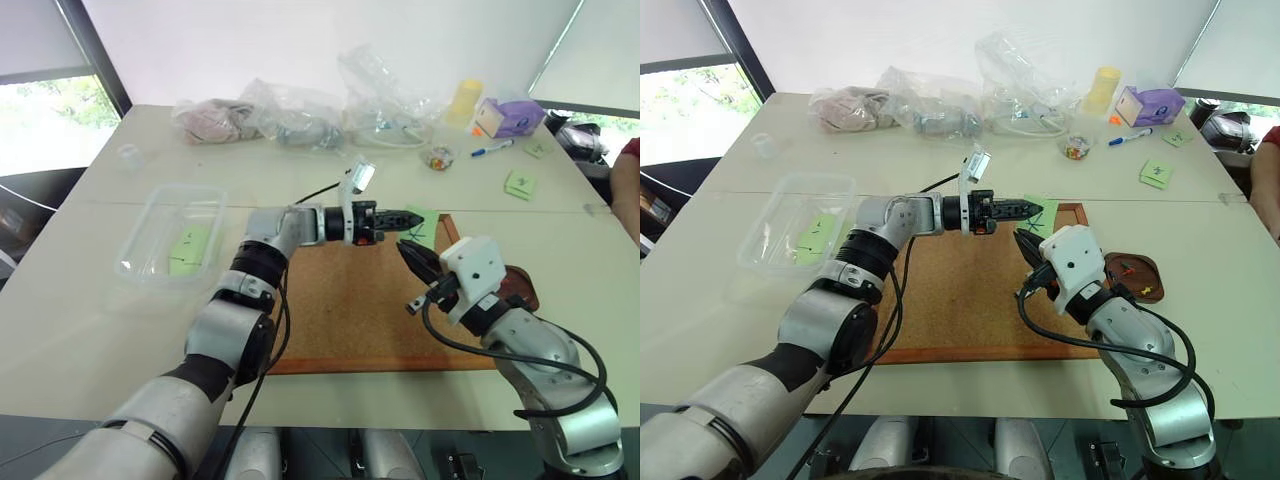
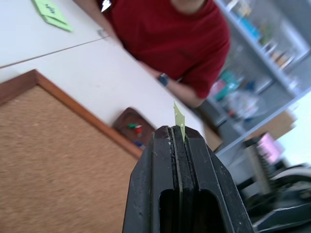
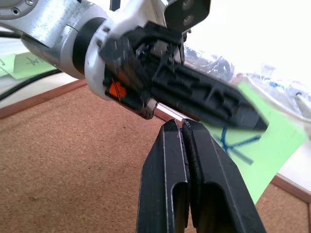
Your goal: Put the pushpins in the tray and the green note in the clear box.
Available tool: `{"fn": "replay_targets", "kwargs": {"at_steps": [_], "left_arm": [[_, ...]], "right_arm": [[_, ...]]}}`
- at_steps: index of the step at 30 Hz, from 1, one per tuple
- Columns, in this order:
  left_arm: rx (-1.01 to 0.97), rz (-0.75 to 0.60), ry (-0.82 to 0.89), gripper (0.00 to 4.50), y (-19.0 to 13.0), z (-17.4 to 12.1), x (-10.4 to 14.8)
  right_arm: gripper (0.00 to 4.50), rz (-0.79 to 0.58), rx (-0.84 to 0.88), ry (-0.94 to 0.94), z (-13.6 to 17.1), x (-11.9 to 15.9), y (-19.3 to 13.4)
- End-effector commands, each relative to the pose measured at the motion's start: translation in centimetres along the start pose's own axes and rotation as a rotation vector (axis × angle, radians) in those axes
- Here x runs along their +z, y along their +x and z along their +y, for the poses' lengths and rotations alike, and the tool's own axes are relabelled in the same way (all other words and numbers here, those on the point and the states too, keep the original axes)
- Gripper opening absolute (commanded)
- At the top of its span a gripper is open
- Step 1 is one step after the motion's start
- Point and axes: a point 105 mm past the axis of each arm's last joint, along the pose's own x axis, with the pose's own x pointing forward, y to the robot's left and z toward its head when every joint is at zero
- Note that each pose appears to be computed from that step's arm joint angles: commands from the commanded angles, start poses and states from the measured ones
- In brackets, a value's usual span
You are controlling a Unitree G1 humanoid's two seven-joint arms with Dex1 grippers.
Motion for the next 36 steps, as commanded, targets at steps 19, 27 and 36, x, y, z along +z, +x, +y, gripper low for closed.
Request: {"fn": "replay_targets", "kwargs": {"at_steps": [19, 27, 36], "left_arm": [[-0.032, -0.073, 0.007, 0.04, -3.6, -1.7, 0.6], [0.012, -0.112, -0.009, 0.04, -4.7, -2.2, -0.1], [0.006, -0.151, -0.033, 0.00, -4.7, -2.5, 0.3]], "right_arm": [[0.00, 0.218, -0.685, 0.251, -11.0, -7.6, -7.3], [0.00, 0.334, -0.713, 0.274, -12.2, -10.9, -8.2], [0.58, 0.347, -0.722, 0.379, -12.0, -12.3, -7.7]]}}
